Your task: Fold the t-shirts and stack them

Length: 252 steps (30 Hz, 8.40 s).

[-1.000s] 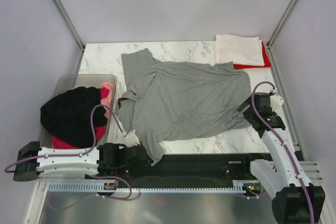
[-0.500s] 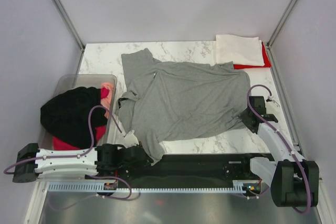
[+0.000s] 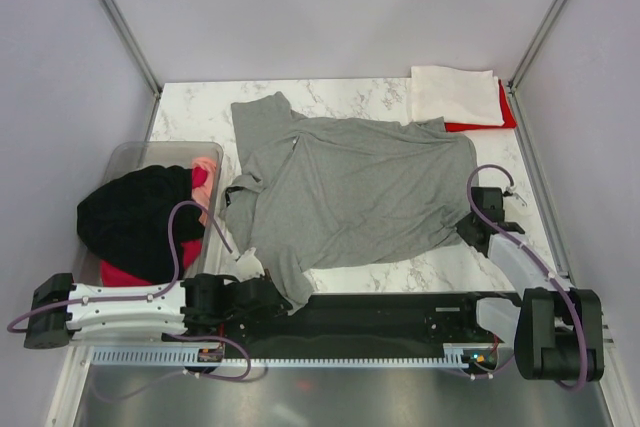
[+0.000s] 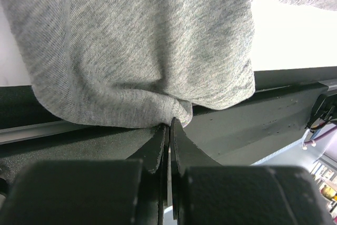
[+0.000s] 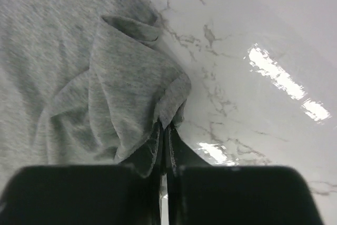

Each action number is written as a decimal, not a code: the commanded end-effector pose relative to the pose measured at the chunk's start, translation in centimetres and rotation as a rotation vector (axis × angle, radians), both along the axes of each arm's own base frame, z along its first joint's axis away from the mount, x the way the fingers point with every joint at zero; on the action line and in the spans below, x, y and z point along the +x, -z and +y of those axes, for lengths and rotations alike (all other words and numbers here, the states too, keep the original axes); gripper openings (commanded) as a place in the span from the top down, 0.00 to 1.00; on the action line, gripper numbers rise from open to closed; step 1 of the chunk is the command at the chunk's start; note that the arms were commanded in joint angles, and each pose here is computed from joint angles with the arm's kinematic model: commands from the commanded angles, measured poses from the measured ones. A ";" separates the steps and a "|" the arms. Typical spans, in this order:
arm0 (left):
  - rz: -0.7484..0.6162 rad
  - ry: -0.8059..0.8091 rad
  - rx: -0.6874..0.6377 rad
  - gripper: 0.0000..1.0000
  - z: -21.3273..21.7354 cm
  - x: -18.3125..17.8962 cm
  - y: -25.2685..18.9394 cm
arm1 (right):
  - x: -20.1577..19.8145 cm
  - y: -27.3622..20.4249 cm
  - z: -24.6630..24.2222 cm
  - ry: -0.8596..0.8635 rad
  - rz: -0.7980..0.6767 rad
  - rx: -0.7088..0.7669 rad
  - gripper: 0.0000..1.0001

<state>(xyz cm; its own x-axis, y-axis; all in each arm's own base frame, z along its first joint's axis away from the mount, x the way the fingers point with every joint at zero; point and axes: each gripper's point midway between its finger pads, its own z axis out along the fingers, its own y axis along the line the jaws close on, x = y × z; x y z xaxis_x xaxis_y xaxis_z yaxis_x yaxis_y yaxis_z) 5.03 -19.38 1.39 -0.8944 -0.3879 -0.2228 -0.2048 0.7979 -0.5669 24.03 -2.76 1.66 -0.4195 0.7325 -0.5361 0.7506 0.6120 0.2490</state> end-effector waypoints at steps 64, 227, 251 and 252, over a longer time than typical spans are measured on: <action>-0.493 0.116 0.775 0.98 7.6 37.7 -23.3 | 9.8 -13.5 -2.1 -0.001 -0.111 -0.079 1.00; -0.515 -0.063 0.353 0.98 7.6 53.9 -4.5 | 30.7 -6.2 -9.8 -0.203 -0.118 -0.190 0.39; -0.520 -0.057 0.344 0.98 7.4 54.0 -4.6 | 30.9 -1.4 -10.1 -0.204 -0.028 -0.232 0.68; -0.518 -0.058 0.345 0.98 7.5 54.0 -4.5 | 30.9 -1.2 -10.0 -0.206 -0.027 -0.227 0.70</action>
